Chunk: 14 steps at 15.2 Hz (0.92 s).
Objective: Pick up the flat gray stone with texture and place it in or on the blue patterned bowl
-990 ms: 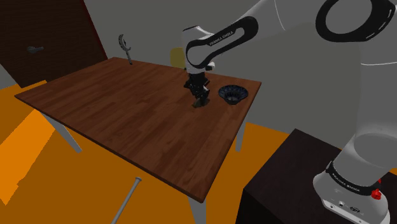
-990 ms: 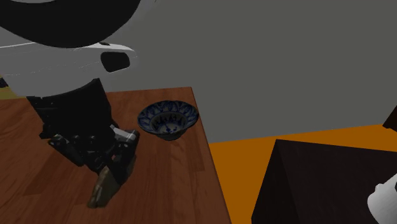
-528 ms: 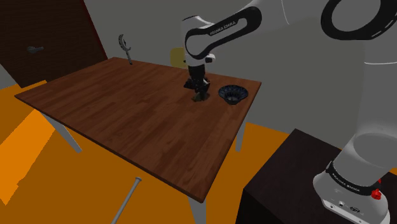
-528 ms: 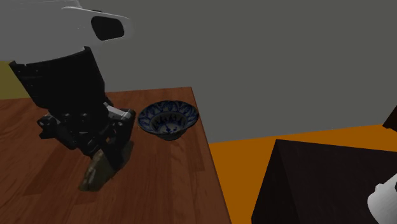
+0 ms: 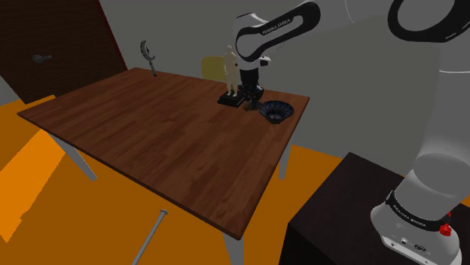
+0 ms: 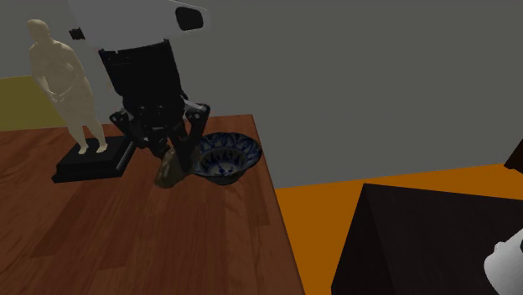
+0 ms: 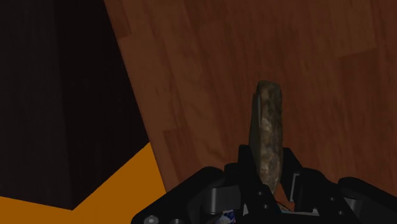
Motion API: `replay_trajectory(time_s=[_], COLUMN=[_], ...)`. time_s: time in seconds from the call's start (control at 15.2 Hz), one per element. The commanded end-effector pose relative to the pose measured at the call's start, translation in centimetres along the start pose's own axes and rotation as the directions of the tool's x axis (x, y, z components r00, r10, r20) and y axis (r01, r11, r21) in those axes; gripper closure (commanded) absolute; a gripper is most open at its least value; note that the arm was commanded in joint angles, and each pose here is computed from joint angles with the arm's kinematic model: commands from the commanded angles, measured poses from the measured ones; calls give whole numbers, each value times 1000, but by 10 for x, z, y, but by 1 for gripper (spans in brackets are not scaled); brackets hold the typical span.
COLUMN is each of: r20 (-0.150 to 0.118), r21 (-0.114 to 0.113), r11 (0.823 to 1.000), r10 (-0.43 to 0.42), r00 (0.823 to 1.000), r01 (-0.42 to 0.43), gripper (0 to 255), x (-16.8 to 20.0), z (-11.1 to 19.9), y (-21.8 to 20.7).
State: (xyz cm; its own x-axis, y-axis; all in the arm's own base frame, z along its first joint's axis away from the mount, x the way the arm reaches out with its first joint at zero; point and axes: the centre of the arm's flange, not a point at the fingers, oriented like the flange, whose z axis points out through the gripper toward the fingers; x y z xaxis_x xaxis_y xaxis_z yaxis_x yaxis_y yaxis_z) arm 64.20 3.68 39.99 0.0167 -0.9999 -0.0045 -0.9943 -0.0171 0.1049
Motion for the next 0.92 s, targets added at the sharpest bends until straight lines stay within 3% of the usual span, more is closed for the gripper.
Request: replay_trajectory(time_s=[0.0, 0.73, 0.86], r20=[0, 0, 0], r21=[0, 0, 0], r11=[1000, 1000, 1000], r10=[-1, -1, -1], r00=[1000, 1000, 1000], r01=[1, 1, 1], gripper=[255, 255, 255], x=[28, 177, 177], z=[0, -1, 10], y=[1, 6, 5])
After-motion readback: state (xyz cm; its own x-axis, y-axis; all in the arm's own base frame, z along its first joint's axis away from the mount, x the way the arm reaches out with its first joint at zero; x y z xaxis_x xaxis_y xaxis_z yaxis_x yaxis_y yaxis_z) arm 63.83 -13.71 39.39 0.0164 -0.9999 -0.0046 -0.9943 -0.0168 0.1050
